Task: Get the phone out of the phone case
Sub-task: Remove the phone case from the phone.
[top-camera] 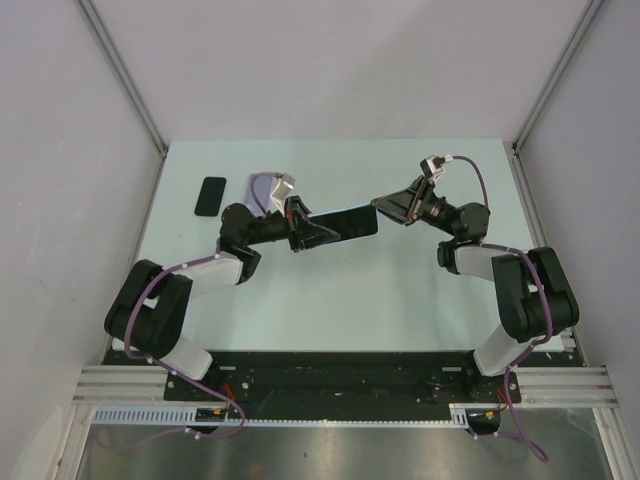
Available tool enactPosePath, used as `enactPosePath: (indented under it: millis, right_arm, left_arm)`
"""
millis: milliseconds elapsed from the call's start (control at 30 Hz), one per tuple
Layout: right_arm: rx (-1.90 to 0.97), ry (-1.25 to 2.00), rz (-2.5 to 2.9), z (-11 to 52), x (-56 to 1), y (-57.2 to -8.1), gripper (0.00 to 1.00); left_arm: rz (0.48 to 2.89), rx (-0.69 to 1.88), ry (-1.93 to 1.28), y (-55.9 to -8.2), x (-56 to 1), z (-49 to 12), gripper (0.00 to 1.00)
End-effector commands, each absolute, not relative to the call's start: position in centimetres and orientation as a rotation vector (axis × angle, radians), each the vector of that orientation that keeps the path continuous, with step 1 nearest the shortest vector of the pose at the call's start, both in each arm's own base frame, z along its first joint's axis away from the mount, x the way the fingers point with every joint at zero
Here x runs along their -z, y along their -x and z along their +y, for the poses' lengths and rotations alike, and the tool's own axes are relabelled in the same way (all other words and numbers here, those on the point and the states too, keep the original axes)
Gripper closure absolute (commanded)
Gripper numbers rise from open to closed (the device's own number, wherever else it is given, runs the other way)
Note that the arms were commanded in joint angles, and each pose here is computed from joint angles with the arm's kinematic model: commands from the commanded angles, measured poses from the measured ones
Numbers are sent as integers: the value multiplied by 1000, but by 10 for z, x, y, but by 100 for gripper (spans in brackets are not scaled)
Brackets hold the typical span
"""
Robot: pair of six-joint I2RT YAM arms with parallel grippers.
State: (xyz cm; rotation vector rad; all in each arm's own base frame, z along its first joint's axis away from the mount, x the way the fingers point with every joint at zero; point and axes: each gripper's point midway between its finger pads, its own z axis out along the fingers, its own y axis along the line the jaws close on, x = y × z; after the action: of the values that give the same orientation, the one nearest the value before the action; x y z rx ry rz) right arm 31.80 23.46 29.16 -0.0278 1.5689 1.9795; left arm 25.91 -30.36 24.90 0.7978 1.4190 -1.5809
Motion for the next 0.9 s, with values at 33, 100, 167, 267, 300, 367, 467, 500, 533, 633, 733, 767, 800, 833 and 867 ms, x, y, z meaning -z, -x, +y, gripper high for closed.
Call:
enactPosePath:
  millis: [33, 100, 167, 267, 300, 367, 467, 500, 533, 633, 733, 767, 800, 833, 867]
  right_arm:
    - [-1916, -167, 1486, 217, -294, -356, 85]
    - [-1921, -173, 1492, 218, -294, -356, 84]
    - [-1922, -195, 1503, 217, -291, -358, 85]
    - [-1925, -194, 1506, 217, -291, -358, 85]
    - [-1925, -197, 1508, 217, -290, -359, 85]
    - [-1925, -203, 1509, 215, -290, -360, 84]
    - [-1926, -210, 1512, 215, -289, -361, 84]
    - [-1927, -219, 1515, 214, -287, -362, 84]
    - [-1928, -215, 1516, 214, -288, -362, 84]
    - [-1926, -208, 1517, 215, -287, -362, 84]
    - [-1921, -190, 1509, 215, -289, -361, 84]
    - [-1913, -168, 1492, 213, -292, -360, 84]
    - [-1907, -153, 1485, 213, -295, -359, 82]
    - [-1880, -123, 1470, 212, -296, -358, 81]
    - [-1861, -87, 1448, 210, -302, -355, 78]
  left_arm:
    - [975, 1599, -1366, -158, -283, -305, 100]
    - [972, 1606, -1379, -155, -282, -305, 100]
    - [966, 1609, -1391, -153, -281, -306, 100]
    - [964, 1614, -1399, -151, -280, -306, 100]
    - [960, 1612, -1404, -150, -281, -306, 100]
    - [955, 1611, -1409, -149, -281, -305, 100]
    - [949, 1613, -1422, -146, -281, -305, 100]
    - [937, 1609, -1430, -144, -282, -305, 100]
    - [937, 1609, -1430, -144, -282, -304, 100]
    - [936, 1610, -1426, -144, -283, -305, 100]
    - [953, 1619, -1412, -146, -282, -306, 100]
    - [959, 1621, -1399, -148, -283, -307, 100]
    - [974, 1627, -1384, -150, -282, -308, 100]
    - [984, 1628, -1373, -152, -281, -308, 100]
    - [992, 1629, -1359, -155, -282, -309, 100]
